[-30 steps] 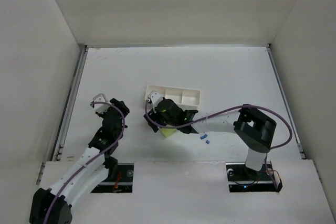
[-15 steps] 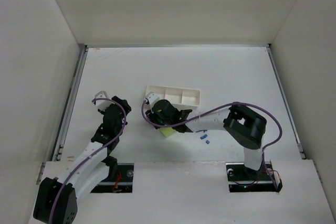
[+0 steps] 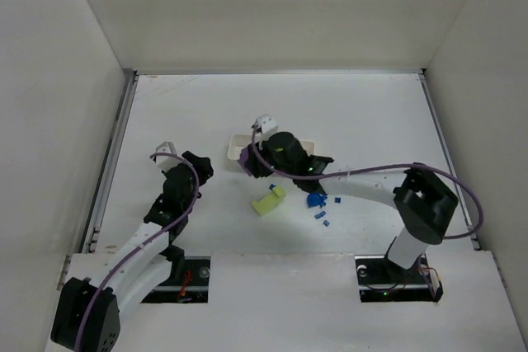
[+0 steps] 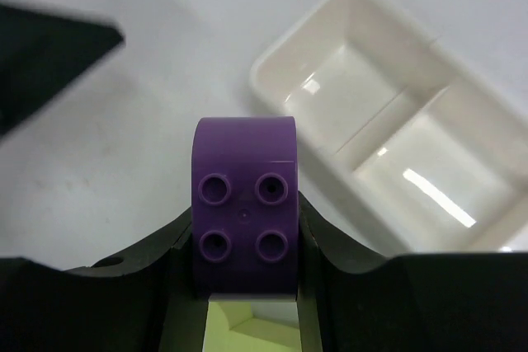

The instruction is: Sort the legos into containers by color

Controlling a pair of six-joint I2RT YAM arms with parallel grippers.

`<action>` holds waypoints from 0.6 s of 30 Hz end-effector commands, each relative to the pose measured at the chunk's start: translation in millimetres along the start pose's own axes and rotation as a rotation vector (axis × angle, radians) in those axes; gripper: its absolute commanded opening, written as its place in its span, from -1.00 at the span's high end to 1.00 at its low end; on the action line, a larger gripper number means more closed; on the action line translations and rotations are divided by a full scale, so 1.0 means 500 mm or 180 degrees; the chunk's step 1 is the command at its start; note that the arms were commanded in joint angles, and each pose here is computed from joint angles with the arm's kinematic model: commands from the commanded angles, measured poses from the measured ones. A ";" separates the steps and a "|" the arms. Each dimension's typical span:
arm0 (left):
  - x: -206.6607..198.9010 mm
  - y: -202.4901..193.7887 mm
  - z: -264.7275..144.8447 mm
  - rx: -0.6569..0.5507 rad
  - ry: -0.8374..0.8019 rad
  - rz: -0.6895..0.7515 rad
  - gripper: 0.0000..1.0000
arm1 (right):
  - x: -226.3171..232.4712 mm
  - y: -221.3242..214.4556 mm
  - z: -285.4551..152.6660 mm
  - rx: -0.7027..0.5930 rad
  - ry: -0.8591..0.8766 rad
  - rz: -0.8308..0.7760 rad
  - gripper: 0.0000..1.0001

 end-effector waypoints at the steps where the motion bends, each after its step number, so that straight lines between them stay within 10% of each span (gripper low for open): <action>1: -0.105 0.046 -0.028 -0.0020 -0.0595 -0.0366 0.06 | -0.033 0.093 -0.047 -0.0510 0.0214 0.0509 0.58; 18: -0.301 0.001 -0.103 0.0463 -0.1721 -0.0878 -0.05 | -0.112 0.129 -0.164 -0.1169 0.1076 0.1718 0.59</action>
Point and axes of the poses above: each gripper's point midway between its finger pads, its own z axis out along the fingers, its own x axis along the line the jaws close on, y = z × x, the point moved 6 cm from there along -z, back along the fingers, and after that the axes turned 9 degrees about -z, right-handed, at the moved point
